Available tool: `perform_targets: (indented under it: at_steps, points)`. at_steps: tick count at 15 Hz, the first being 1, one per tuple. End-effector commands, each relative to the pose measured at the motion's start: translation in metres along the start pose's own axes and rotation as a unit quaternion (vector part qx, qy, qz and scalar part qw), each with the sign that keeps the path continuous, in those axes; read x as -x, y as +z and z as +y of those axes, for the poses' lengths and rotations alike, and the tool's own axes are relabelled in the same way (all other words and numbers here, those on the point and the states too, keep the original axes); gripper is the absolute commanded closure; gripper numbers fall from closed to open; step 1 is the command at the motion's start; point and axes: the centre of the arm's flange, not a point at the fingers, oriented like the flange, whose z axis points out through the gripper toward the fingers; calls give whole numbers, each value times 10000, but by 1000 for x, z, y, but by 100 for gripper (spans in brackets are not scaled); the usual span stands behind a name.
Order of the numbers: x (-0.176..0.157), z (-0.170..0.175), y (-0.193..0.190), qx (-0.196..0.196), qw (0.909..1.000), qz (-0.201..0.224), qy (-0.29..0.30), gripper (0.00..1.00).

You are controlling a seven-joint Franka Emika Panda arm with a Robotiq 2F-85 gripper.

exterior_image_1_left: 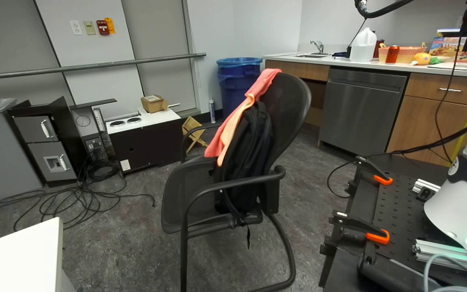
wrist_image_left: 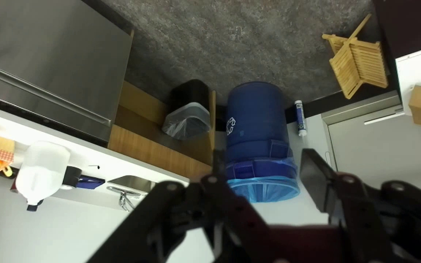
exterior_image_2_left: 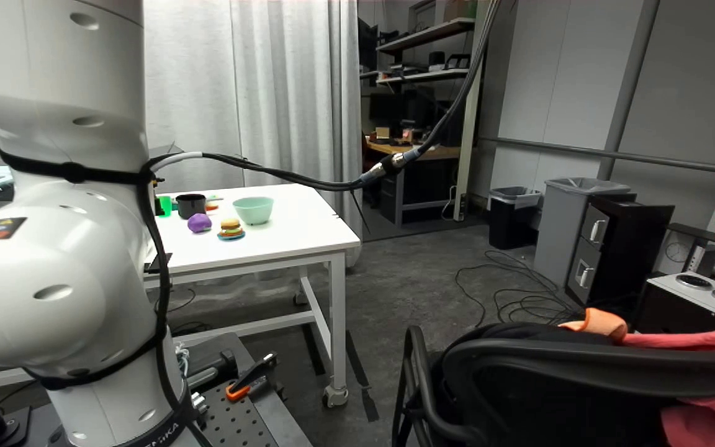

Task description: Put the peach shirt and orange cloth on the backrest of the chair

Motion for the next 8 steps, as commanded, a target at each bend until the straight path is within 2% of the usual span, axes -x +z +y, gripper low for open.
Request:
perform_targets:
  at_steps: [1,2,3,8]
  points:
    - [10,1,-10,-8,9998,-96,-169,13]
    - [12,-2,-12,-32,9997,-102,-213,5]
    - [15,-6,-13,-74,9996,-111,-264,1]
    - [51,-44,-20,-490,9954,-325,-760,0]
